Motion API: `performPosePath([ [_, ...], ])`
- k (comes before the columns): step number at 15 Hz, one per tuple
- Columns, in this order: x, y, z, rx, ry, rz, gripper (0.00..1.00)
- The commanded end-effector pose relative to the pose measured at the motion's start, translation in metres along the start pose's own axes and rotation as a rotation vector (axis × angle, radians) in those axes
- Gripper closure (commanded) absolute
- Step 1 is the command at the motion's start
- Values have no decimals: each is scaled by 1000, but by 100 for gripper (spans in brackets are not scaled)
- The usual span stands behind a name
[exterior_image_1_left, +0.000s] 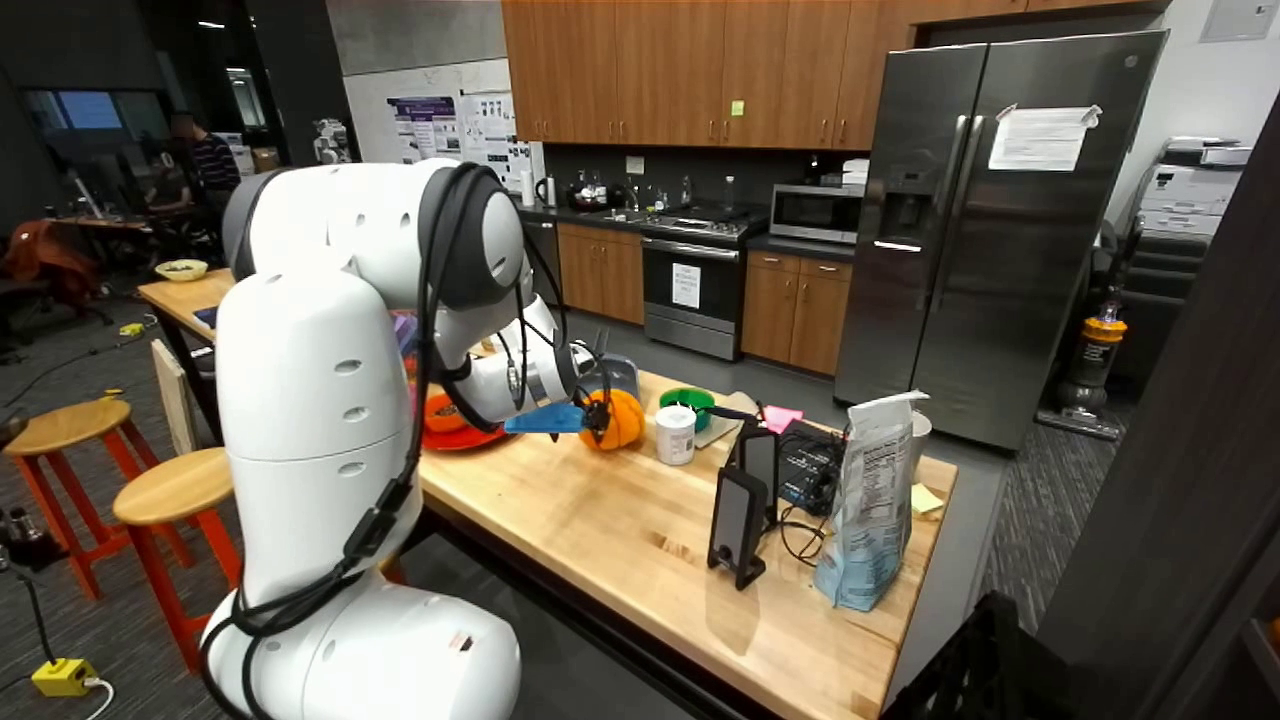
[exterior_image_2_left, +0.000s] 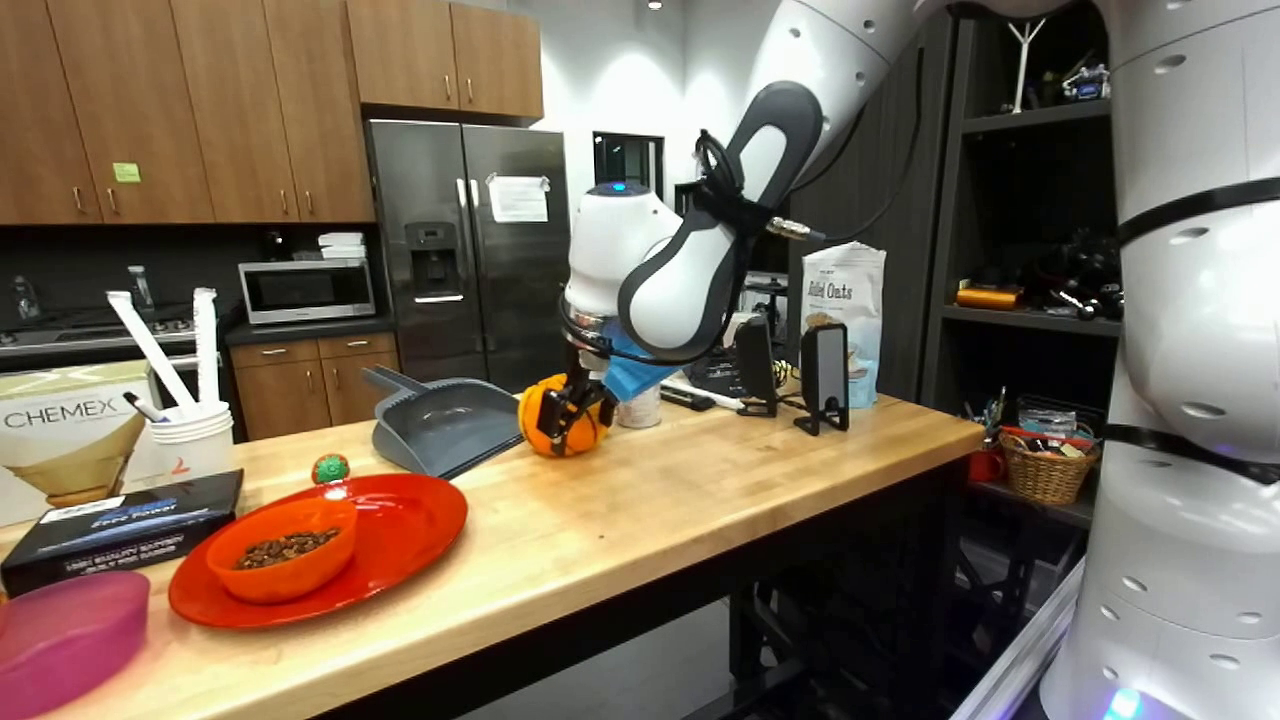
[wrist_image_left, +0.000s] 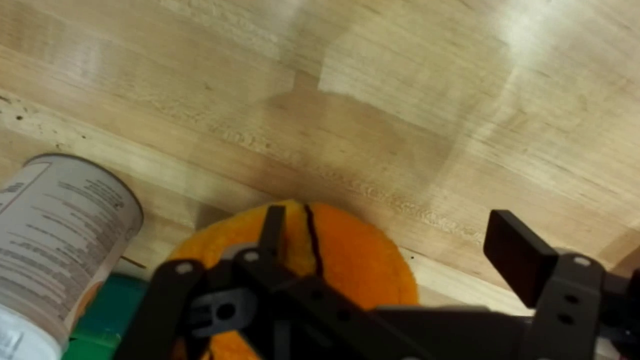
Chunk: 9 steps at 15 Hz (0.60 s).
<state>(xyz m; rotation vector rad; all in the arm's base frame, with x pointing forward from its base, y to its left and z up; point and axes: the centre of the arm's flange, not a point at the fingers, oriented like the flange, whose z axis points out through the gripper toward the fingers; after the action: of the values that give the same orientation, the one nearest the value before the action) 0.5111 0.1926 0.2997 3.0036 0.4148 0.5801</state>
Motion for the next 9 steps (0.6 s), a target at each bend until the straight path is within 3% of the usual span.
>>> performPosePath([
  [1,2,6,3,19,48,-44,0],
  [7,4,7,9,70,107,-125,0],
  [8,46,-33,12,73,115,-120,0],
  [9,50,-38,12,82,121,-129,0],
])
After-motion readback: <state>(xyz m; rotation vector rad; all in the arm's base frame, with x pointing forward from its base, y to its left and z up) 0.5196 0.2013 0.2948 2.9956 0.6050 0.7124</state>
